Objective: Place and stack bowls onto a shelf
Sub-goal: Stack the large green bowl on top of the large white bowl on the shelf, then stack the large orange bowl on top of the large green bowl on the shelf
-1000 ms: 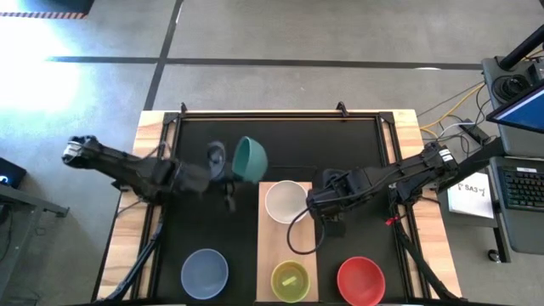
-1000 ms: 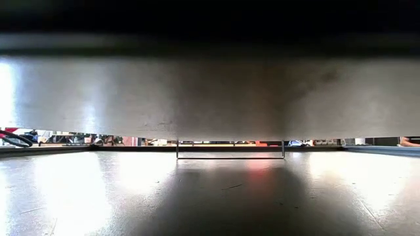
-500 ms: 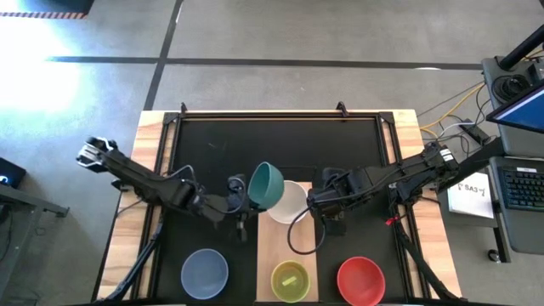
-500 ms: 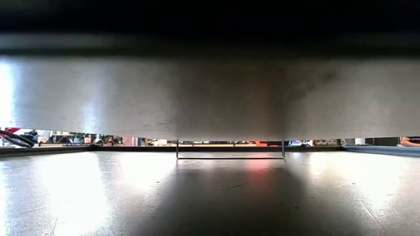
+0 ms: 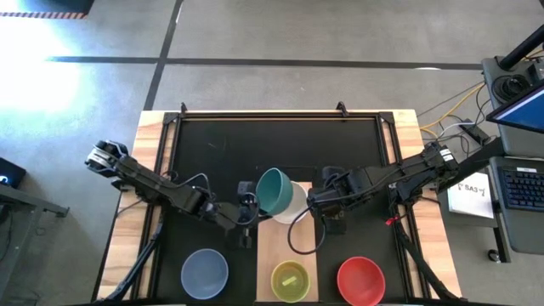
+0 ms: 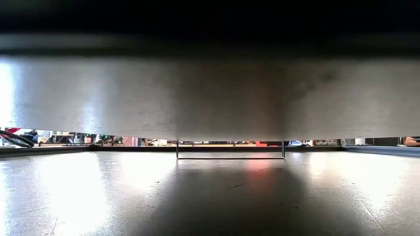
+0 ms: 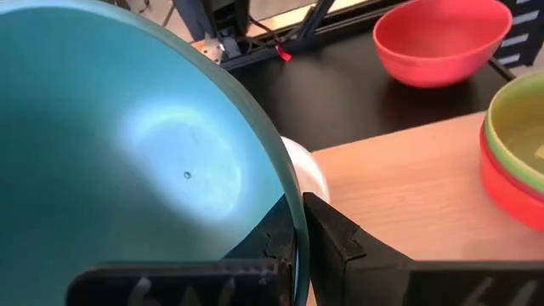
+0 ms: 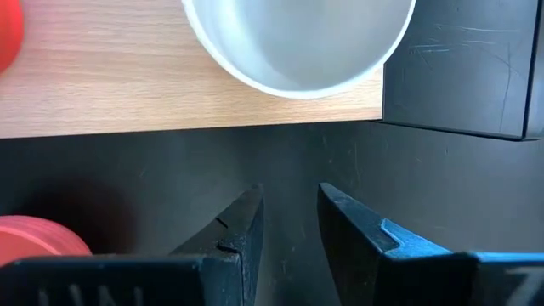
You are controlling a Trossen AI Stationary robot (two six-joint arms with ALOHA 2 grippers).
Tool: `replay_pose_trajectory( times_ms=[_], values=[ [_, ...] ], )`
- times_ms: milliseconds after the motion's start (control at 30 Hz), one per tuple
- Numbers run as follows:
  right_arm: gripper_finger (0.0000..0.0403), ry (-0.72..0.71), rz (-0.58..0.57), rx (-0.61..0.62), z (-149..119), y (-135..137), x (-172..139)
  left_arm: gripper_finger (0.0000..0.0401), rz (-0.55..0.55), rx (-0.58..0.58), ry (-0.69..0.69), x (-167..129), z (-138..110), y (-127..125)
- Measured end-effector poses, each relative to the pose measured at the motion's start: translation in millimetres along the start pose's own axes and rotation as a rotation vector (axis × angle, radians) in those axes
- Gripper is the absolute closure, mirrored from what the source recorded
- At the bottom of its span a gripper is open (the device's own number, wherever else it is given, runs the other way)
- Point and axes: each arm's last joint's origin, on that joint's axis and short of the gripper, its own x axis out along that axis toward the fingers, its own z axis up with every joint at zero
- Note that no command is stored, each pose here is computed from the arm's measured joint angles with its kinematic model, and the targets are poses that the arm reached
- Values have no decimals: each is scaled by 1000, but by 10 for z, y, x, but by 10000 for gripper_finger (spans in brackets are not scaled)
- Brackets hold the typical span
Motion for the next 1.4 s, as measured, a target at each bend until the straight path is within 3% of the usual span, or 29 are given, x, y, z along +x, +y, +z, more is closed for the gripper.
replay_pose_trajectory(
  times_ms=[333,733,1000,1133,1400],
  values=[
    [303,7,-2,-29,-8,-3,-1,397,8,18,-18,95,-12,-17],
    [303,5,-20,-67,-29,-21,-28,319,59,99,-31,257,-45,36],
    [303,20,-24,-63,-50,-29,-36,294,61,88,-64,210,7,47],
    [303,25,-13,38,-54,-25,-38,292,50,47,-72,175,23,22],
    [303,69,68,312,-107,111,-55,291,42,-172,-94,53,87,81]
  ],
)
